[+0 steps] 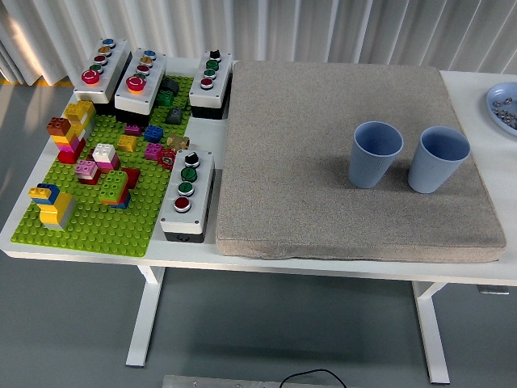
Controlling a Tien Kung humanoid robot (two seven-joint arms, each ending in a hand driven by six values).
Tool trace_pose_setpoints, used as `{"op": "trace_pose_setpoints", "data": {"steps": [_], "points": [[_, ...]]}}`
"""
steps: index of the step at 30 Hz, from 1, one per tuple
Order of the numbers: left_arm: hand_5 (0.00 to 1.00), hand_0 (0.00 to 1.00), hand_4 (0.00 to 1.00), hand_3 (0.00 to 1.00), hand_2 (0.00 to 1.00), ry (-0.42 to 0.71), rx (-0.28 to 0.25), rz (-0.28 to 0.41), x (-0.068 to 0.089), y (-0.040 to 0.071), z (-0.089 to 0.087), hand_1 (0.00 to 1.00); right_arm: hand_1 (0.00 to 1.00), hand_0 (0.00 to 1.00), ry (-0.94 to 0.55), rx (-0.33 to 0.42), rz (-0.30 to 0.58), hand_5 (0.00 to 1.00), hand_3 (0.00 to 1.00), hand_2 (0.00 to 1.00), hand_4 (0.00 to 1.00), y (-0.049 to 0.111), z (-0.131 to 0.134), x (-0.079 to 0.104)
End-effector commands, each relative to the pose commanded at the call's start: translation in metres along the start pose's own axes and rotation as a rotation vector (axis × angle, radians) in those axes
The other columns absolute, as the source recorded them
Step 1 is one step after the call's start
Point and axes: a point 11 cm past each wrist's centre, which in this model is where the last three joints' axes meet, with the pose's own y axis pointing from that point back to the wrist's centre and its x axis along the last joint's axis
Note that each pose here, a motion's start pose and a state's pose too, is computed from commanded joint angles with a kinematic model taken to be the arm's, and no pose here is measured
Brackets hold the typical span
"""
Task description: Pick cup pour cup place
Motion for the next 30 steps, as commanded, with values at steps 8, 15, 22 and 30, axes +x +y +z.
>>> {"op": "trace_pose_setpoints", "data": {"steps": [8,15,22,30], "points": [[0.959,0.731,0.507,0.684,0.821,0.0,-0.012,-0.001,-0.001,0.001,0.005,0.778,0.787,0.85,-0.169,0.0,0.061,0.318,0.82,0.799,0.839,-0.01,-0.009,0.011],[0.959,0.731,0.507,0.684,0.821,-0.005,-0.015,-0.002,-0.001,0.001,0.007,0.778,0.791,0.853,-0.205,-0.086,0.055,0.708,0.819,0.814,0.834,-0.011,0.005,0.009],[0.958,0.731,0.507,0.683,0.821,-0.008,-0.015,-0.003,-0.001,0.001,0.008,0.778,0.835,0.881,-0.148,-0.175,0.024,0.998,0.845,0.871,0.841,-0.012,0.021,0.006],[0.958,0.731,0.507,0.684,0.821,-0.007,-0.016,-0.003,-0.002,0.001,0.008,0.778,0.854,0.897,-0.09,-0.148,0.111,0.998,0.859,0.893,0.82,-0.016,0.026,0.019]]}}
